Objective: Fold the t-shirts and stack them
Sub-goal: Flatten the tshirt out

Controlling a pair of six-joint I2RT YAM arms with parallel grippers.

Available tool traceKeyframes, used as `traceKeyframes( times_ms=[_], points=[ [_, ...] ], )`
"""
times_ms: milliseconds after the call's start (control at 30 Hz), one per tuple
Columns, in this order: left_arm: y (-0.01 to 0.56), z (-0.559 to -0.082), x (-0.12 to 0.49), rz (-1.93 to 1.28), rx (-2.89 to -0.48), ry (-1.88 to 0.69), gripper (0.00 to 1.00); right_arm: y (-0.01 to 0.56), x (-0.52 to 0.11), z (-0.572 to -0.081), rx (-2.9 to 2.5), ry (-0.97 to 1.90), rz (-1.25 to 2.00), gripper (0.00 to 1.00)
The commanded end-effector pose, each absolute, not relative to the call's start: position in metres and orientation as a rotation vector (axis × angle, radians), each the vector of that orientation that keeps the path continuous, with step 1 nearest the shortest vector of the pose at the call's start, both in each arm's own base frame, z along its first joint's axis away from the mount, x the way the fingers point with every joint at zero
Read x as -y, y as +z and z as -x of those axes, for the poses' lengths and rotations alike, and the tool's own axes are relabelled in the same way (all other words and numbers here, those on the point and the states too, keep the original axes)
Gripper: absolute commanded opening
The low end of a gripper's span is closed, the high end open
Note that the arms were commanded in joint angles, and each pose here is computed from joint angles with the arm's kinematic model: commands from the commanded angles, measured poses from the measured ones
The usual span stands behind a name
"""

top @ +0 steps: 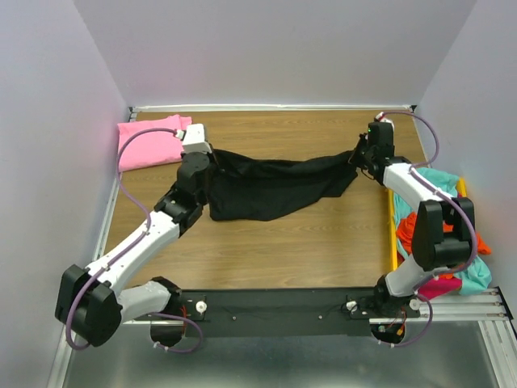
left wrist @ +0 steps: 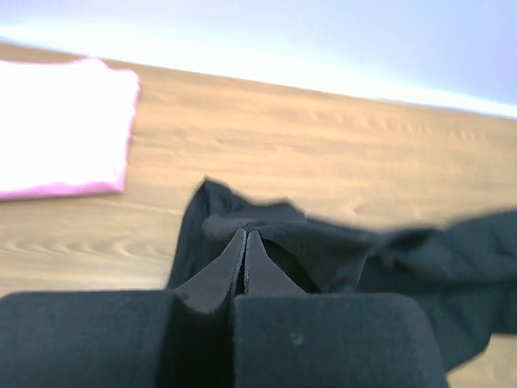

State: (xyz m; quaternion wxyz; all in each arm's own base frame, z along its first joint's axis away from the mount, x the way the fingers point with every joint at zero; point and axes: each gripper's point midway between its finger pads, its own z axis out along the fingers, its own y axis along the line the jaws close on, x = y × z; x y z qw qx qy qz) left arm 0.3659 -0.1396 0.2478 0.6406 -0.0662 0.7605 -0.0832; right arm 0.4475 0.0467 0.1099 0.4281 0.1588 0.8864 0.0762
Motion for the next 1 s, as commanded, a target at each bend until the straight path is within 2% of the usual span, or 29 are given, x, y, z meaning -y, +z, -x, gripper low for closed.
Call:
traceKeyframes(
  times_ms=[0,300,333,367,467,533,567,700,967],
  points=[
    [0.288,-0.367,0.101,0.204,-1.630,-0.137,0.00,0.144,-0.040,-0.441,-2.147,0.168,-0.379,0.03],
    [0.310,-0.348,0.046,0.306,-1.548,-0.061,0.00,0.196,-0.034,-0.416,-2.036,0.174,-0.360,0.04],
    [0.308,-0.347,0.046,0.305,-1.549,-0.062,0.00,0.196,-0.035,-0.414,-2.039,0.179,-0.347,0.06],
    [0.308,-0.346,0.046,0.302,-1.547,-0.064,0.00,0.195,-0.035,-0.412,-2.045,0.174,-0.345,0.19],
    [0.300,-0.348,0.049,0.287,-1.570,-0.071,0.00,0.184,-0.027,-0.407,-2.064,0.126,-0.377,0.38],
    [0.289,-0.350,0.055,0.271,-1.595,-0.093,0.00,0.177,-0.024,-0.405,-2.074,0.107,-0.396,0.45],
    [0.284,-0.350,0.058,0.260,-1.605,-0.106,0.00,0.168,-0.023,-0.401,-2.095,0.096,-0.405,0.52],
    [0.253,-0.349,0.072,0.215,-1.657,-0.169,0.00,0.149,-0.025,-0.394,-2.138,0.107,-0.421,0.60],
    [0.242,-0.353,0.080,0.190,-1.678,-0.196,0.00,0.118,-0.075,-0.394,-2.237,0.368,-0.305,0.63]
  ],
)
